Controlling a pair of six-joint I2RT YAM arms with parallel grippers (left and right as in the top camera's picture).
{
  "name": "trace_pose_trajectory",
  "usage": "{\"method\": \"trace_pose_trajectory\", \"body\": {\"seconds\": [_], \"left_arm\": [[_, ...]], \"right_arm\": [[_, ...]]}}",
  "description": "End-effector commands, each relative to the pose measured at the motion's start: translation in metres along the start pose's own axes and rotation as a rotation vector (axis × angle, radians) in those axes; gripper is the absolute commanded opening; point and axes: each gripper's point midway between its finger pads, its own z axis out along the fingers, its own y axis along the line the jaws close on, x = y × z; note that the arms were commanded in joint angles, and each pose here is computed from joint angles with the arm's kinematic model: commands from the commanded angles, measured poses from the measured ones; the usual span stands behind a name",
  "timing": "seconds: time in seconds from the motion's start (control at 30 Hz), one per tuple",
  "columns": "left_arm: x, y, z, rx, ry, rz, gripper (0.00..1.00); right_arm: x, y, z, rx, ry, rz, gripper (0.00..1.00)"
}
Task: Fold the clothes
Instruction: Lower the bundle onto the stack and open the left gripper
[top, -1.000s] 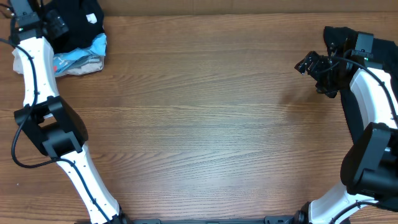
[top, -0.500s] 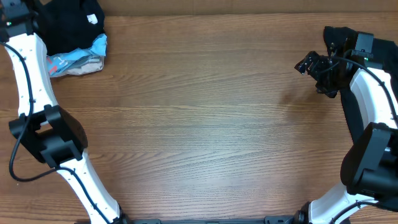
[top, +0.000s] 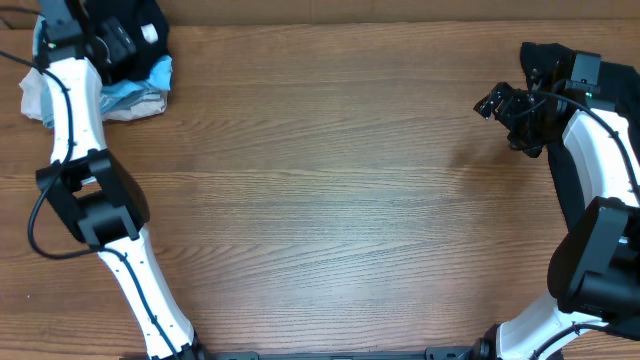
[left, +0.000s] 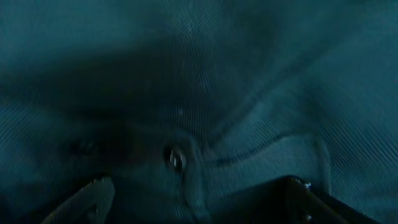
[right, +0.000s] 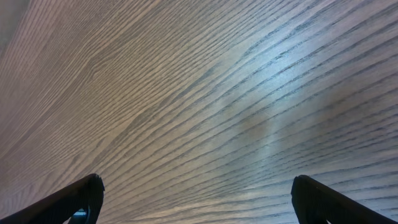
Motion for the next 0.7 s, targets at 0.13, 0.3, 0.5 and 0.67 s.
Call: {"method": "trace_pose_trajectory", "body": {"seconds": [0.13,0.3,0.5,0.67], "left_arm": [[-0.012,-0.003,-0.014,0.026,-0.019,0.033,1.00],[-0.065,-0.019,-0.090,0.068,-0.163,0.029,1.00],[-0.098,-0.034,-0.208,0.138,-0.269,0.013,1.00],[-0.067,-0.032,-0.285,0.160,-0.176,-0.022,1.00]], "right_arm": [[-0.009,0.005,-0.005,-0.010,-0.025,-0.009,1.00],[-0.009,0.005,-0.005,-0.010,-0.025,-0.009,1.00],[-0.009,0.005,-0.005,-0.010,-0.025,-0.009,1.00],[-0.009,0.005,-0.005,-0.010,-0.025,-0.009,1.00]]}}
